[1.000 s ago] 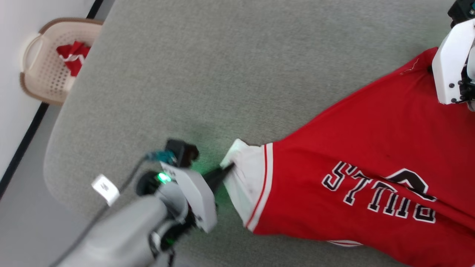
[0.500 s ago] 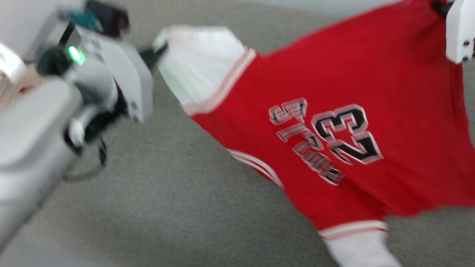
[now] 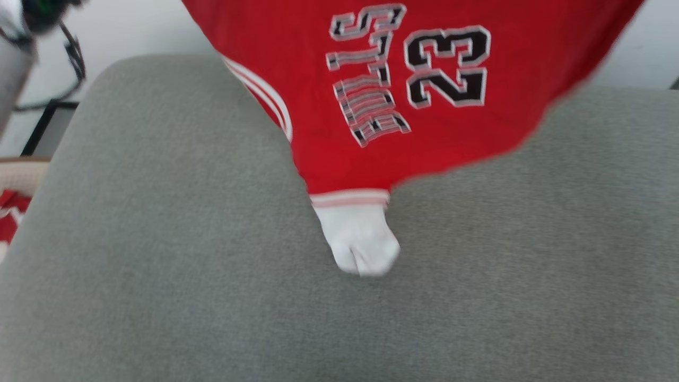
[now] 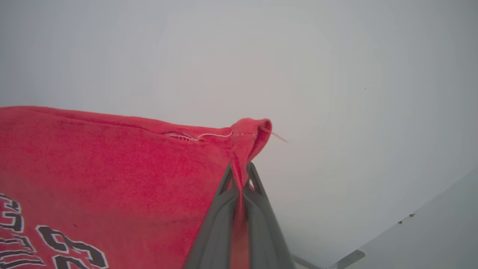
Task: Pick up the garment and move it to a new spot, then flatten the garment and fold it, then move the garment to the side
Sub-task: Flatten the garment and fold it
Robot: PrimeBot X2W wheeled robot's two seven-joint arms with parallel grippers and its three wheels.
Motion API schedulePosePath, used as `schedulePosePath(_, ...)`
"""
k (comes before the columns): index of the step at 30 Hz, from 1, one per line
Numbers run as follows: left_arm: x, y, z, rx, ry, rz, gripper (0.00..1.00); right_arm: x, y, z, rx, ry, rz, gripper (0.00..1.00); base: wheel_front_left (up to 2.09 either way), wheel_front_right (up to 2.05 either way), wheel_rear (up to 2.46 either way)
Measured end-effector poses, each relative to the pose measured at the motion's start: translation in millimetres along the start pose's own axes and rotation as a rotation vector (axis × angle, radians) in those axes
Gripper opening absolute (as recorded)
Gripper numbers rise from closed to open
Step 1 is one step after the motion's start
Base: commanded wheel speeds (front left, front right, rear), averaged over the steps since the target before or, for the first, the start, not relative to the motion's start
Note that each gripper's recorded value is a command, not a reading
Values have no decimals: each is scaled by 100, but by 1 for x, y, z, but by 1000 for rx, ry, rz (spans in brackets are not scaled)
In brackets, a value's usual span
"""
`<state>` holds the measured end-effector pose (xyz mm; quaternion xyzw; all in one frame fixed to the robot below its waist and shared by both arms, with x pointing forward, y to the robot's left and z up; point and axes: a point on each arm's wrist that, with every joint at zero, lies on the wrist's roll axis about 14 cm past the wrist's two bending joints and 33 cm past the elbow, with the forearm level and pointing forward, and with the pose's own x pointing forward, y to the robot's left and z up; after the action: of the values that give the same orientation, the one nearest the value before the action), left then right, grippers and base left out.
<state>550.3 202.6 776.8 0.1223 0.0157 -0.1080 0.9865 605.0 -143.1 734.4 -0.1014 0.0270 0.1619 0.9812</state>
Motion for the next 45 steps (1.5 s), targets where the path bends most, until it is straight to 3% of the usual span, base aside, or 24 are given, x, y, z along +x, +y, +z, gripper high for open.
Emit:
schedulePosePath(7, 1, 3, 65, 39, -147, 27, 0, -28, -20, 38, -11, -84, -64, 0, 0, 0, 0)
schedulePosePath(13, 7, 2, 99, 67, -238, 40, 0, -34, -30, 39, -6, -84, -91, 0, 0, 0, 0)
schedulePosePath(20, 33, 0, 114, 108, -314, 43, 0, -16, -39, 27, 11, -76, -100, 0, 0, 0, 0)
schedulePosePath(28, 86, -5, 115, 155, -406, 47, 0, 25, -63, 17, 4, -178, -155, 0, 0, 0, 0)
schedulePosePath(37, 148, -21, 104, 166, -587, 45, 0, 81, -76, -26, -105, -337, -208, 0, 0, 0, 0)
schedulePosePath(41, 172, -30, 88, 142, -640, 23, 0, 105, -81, -64, -151, -313, -222, 0, 0, 0, 0)
schedulePosePath(45, 204, -45, 40, 122, -583, -25, 0, 128, -72, -114, -164, -243, -206, 0, 0, 0, 0)
